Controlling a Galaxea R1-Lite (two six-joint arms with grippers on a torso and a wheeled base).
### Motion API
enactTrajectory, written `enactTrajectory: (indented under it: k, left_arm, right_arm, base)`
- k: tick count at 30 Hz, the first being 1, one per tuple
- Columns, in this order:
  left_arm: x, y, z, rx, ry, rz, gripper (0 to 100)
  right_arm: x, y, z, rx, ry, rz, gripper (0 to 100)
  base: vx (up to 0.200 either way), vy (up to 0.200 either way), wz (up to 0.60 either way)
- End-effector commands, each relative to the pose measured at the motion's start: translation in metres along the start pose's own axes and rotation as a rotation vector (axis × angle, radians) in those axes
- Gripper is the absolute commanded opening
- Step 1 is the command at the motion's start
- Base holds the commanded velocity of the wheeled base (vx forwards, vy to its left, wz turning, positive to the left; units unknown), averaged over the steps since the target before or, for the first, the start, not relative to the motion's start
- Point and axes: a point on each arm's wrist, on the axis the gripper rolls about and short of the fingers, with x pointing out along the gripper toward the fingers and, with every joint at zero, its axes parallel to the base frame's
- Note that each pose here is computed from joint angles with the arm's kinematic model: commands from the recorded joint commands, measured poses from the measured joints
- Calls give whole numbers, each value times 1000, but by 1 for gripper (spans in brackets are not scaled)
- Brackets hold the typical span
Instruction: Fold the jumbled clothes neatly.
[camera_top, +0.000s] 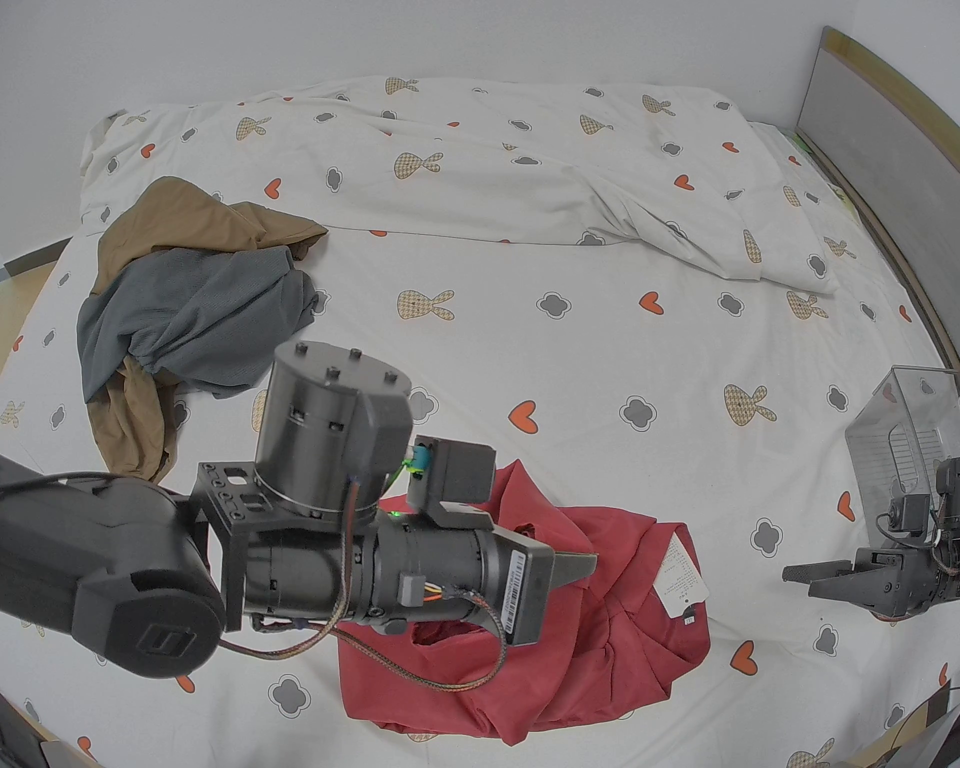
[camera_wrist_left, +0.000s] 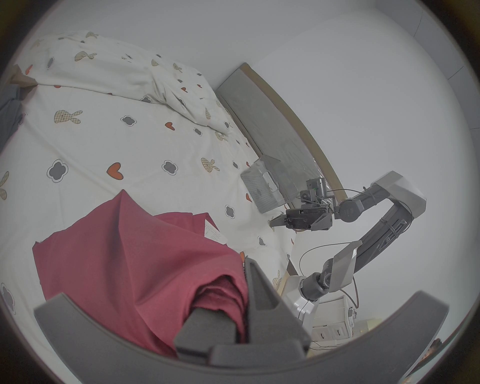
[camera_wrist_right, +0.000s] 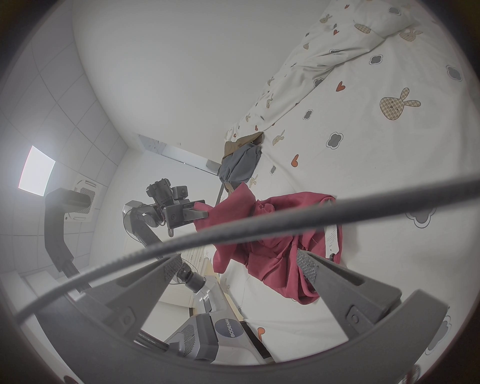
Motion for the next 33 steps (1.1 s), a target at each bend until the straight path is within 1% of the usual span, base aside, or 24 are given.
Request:
enactTrajectory:
  k: [1, 2, 11, 14, 18, 25, 26, 27, 28, 29, 33]
  left_arm:
    - [-2, 1, -2, -7, 4, 5, 0]
    - [-2, 1, -2, -9, 4, 5, 0]
    - [-5, -1, -2, 6, -8, 1, 0]
    - [-7, -4, 1, 8, -18, -4, 0]
    - [-6, -3, 2, -1, -9, 3, 0]
    - [-2, -2, 4, -36, 74, 37, 0]
    - [-2, -2, 4, -36, 74, 37, 0]
    - [-1, -2, 5, -46, 95, 47, 0]
    - [-1, -2, 5, -46, 95, 47, 0]
    - [0, -2, 6, -55, 118, 59, 0]
    - [9, 0, 6, -58, 132, 61, 0]
  right_arm:
    - [0, 0, 0, 1, 0, 0, 100]
    - [0, 0, 0, 1, -1, -1, 100]
    - [0, -1, 0, 3, 0, -1, 100]
    - [0, 0, 0, 1, -1, -1, 100]
    - [0, -1, 0, 1, 0, -1, 100]
    - [0, -1, 0, 4, 0, -1, 100]
    - [0, -1, 0, 4, 0, -1, 100]
    - [0, -1, 0, 4, 0, -1, 100]
    - [0, -1, 0, 4, 0, -1, 100]
    - [0, -1, 0, 4, 0, -1, 100]
    - [0, -1, 0, 6, 1, -1, 100]
  base:
    - [0, 0, 0]
    - [0, 0, 0]
    - [0, -200, 0]
    - [0, 0, 0]
    - [0, 0, 0]
    - [0, 0, 0]
    - [0, 0, 0]
    - [0, 0, 0]
    - [0, 0, 0]
    - [0, 0, 0]
    - [0, 0, 0]
